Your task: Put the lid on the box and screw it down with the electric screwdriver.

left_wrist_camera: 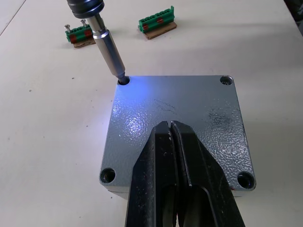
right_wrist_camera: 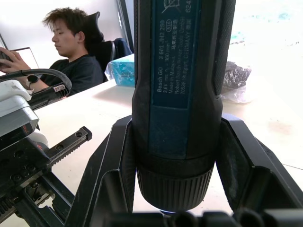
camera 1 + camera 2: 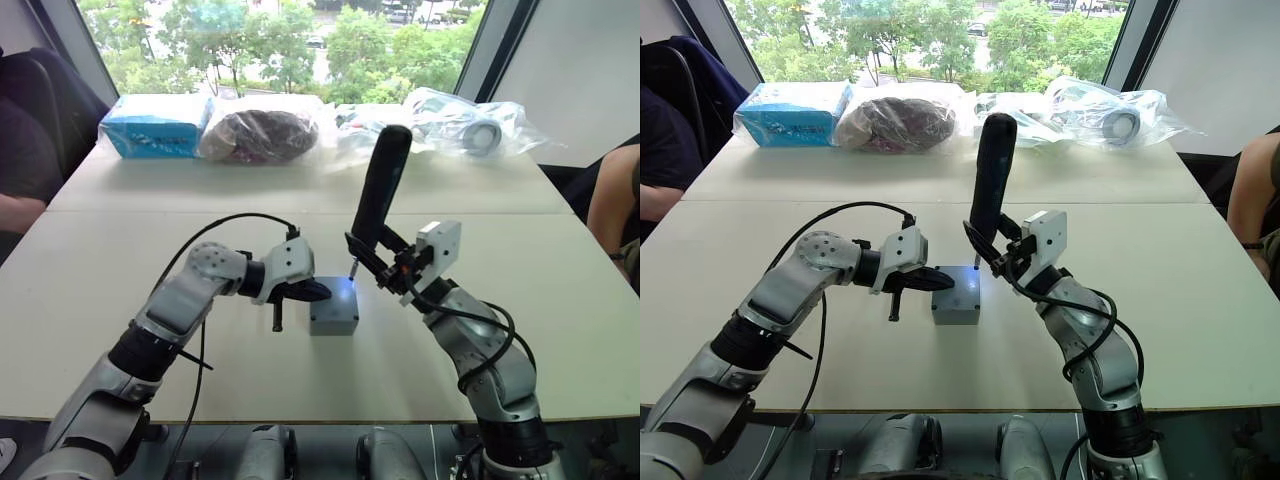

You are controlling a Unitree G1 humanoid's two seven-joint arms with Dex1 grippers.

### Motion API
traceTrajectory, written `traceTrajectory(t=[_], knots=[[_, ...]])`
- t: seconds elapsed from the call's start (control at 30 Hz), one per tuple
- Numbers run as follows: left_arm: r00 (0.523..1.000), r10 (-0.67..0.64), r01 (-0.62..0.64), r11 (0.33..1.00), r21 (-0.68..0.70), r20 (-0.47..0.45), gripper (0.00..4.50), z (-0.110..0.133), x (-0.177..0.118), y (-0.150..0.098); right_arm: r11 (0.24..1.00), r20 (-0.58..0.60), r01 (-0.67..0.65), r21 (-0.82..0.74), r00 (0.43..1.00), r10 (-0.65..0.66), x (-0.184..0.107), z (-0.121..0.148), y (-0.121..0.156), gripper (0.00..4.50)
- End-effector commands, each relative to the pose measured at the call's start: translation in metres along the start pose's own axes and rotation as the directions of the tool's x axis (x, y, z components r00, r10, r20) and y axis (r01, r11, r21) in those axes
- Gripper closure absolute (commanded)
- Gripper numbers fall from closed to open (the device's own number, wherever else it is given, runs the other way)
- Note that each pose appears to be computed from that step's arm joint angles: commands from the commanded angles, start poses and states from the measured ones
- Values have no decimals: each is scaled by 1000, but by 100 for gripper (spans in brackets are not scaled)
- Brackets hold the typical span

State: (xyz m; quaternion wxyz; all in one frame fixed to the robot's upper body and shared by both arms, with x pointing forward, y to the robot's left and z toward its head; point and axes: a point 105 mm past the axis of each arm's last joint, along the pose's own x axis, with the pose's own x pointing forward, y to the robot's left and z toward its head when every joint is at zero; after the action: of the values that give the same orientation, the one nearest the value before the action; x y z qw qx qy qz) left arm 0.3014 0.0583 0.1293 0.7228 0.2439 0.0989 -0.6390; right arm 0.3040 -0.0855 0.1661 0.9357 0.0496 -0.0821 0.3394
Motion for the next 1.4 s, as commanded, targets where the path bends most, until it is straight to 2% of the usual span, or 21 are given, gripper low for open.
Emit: traceTrajectory(t=[0.03,0.17,0.23,0.33,0.43,0.57,0.63,0.7,0.77,0.93,0.97,1.03,1.2,1.4], knots=[[1000,20,-21,999,-37,-15,450,-8,-2,1,1000,-89,27,-5,996,-28,-2,-8,-4,272],[998,52,-50,995,-90,20,450,-5,-11,6,997,-44,51,-52,998,-53,4,34,-10,272],[989,82,-60,983,-174,120,450,9,-19,13,993,-28,89,-80,995,-92,9,73,-21,272],[964,116,-53,965,-257,238,450,29,-28,21,998,-45,45,-49,998,-47,8,107,-21,272],[944,98,-23,972,-234,314,450,54,-37,24,995,-82,82,59,994,-77,-2,143,-48,272],[952,24,28,986,-162,306,450,65,-38,14,982,-103,131,135,988,-118,-18,165,-70,272],[957,-35,63,994,-87,288,450,71,-37,5,969,-239,191,160,960,-150,-40,150,-88,272],[957,-93,107,994,-34,274,450,76,-36,-3,952,-431,265,153,885,-177,-65,119,-102,272],[960,-143,144,990,13,242,450,75,-35,-11,922,-562,356,155,799,-214,-88,96,-116,272],[976,-187,170,975,144,114,450,62,-26,-19,853,-723,488,186,656,-218,-127,69,-133,272],[977,-180,163,976,146,115,450,61,-23,-18,841,-763,518,155,604,-231,-135,61,-136,272],[977,-171,153,978,144,123,450,61,-20,-17,826,-809,544,149,547,-215,-145,50,-137,272],[975,-158,139,982,126,154,450,64,-15,-20,793,-854,588,159,485,-189,-153,34,-141,272],[977,-100,84,993,88,187,450,66,-13,-15,764,-872,625,161,453,-187,-147,16,-149,272]])
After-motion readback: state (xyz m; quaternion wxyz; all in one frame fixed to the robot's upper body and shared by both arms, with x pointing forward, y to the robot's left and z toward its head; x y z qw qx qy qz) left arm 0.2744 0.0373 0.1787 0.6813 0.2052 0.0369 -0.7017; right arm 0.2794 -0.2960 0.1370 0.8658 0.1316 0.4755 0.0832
